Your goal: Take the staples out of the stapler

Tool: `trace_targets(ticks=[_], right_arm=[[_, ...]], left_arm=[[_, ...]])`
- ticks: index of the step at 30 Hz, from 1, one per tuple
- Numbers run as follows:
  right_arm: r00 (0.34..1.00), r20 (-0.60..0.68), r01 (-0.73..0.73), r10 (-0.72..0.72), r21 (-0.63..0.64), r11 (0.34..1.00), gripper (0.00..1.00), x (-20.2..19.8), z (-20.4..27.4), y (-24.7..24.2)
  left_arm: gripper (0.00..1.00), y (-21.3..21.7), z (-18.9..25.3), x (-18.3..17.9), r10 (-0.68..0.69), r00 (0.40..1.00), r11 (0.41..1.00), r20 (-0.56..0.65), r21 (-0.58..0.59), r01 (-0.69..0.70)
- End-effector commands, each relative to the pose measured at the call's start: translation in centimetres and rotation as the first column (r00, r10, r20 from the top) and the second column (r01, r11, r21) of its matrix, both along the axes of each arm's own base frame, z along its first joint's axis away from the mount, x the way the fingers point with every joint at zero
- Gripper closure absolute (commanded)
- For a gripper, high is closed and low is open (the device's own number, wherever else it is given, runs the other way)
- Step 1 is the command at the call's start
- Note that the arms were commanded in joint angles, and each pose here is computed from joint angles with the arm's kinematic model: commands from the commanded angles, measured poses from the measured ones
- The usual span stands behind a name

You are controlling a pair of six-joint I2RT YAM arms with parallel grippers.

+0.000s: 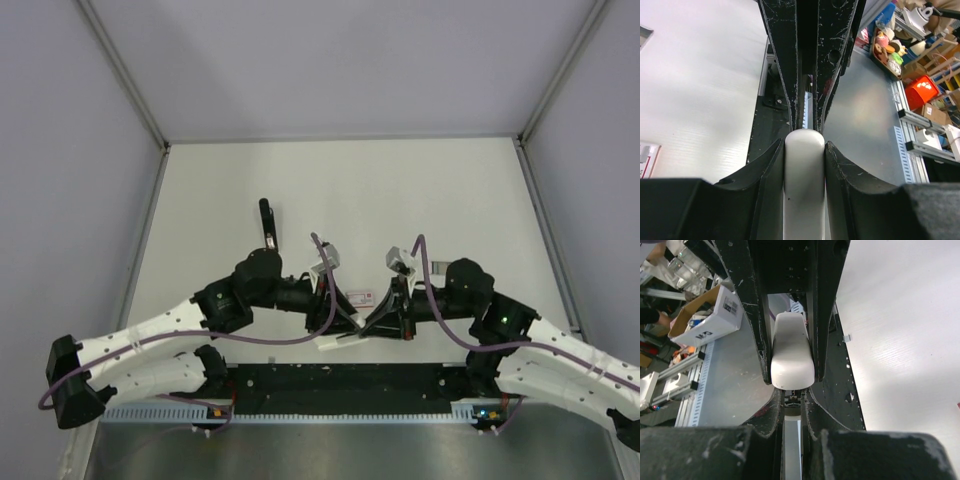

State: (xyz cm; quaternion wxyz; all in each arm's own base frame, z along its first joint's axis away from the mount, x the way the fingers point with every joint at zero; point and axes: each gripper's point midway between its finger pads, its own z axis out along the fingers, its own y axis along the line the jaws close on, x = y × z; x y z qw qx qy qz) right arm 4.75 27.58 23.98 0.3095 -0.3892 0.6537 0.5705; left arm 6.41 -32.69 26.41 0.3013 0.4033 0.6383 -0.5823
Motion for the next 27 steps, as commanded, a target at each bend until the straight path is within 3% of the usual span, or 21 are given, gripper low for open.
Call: trace_targets(ticks=[1,27], right_arm=[[0.994,-0.089,-0.055,0.058,0.031,0.998,1.0,-1.6,-0.6,0.3],[0.988,-0.143,-0.033,0.05,0.118,0.992,1.0,-1.9,-1.3,0.9]], left_arm=[[1.0,-0.5,9.0,5.1,0.289,0.946,0.913,0.145,-0.338,-0.227],[1.0,1.1,10.4,10.3,0.562,0.82,0.781,0.106,-0.395,-0.485]])
